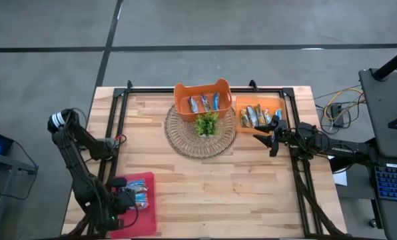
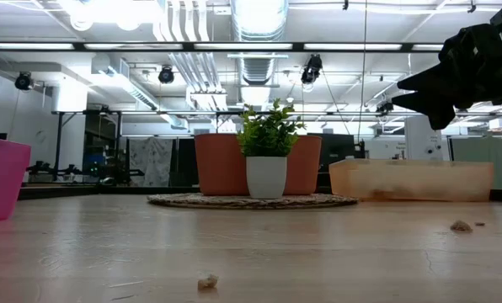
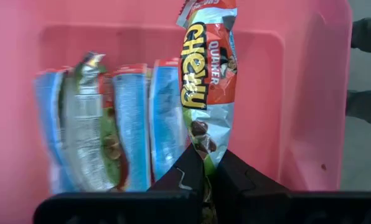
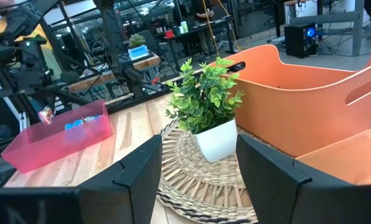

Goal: Pick and place Granola Bars by type
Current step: Put the red granola bar into the pink bin

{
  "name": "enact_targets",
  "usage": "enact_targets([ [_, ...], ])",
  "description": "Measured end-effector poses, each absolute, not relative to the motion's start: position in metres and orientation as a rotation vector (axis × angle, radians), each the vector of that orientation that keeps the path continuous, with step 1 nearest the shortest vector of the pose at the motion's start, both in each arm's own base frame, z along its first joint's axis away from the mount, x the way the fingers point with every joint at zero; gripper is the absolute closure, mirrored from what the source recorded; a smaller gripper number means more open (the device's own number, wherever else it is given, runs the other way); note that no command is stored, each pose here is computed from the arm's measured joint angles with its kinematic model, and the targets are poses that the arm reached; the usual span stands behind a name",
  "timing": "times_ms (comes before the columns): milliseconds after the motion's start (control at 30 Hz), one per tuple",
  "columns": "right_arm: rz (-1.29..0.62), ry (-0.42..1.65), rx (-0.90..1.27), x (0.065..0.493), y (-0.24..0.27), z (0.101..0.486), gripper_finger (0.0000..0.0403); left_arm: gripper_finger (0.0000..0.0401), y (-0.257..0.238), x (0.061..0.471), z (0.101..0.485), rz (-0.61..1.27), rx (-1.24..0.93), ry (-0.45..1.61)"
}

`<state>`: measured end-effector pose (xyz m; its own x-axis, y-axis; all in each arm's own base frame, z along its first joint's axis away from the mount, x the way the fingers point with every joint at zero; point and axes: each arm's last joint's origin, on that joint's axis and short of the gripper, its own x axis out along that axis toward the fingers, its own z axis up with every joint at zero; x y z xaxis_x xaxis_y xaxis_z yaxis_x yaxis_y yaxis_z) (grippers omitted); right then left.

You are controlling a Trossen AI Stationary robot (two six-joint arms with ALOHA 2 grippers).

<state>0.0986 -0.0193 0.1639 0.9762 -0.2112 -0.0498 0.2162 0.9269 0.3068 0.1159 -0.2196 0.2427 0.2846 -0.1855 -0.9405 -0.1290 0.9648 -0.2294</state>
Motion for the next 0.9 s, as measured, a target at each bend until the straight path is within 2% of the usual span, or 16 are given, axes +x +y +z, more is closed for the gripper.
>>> enact_targets([
  [633, -0.219, 0.016, 0.316, 0.099, -0.019, 0.164, 0.0207, 0.0401, -0.255, 0.123, 0.191, -0.039, -0.198, 1.418],
  [900, -0.219, 0.016, 0.316, 0.099, -0.019, 0.164, 0.0207, 0.0397, -0.254, 0.121, 0.173, -0.078, -0.259, 1.503],
])
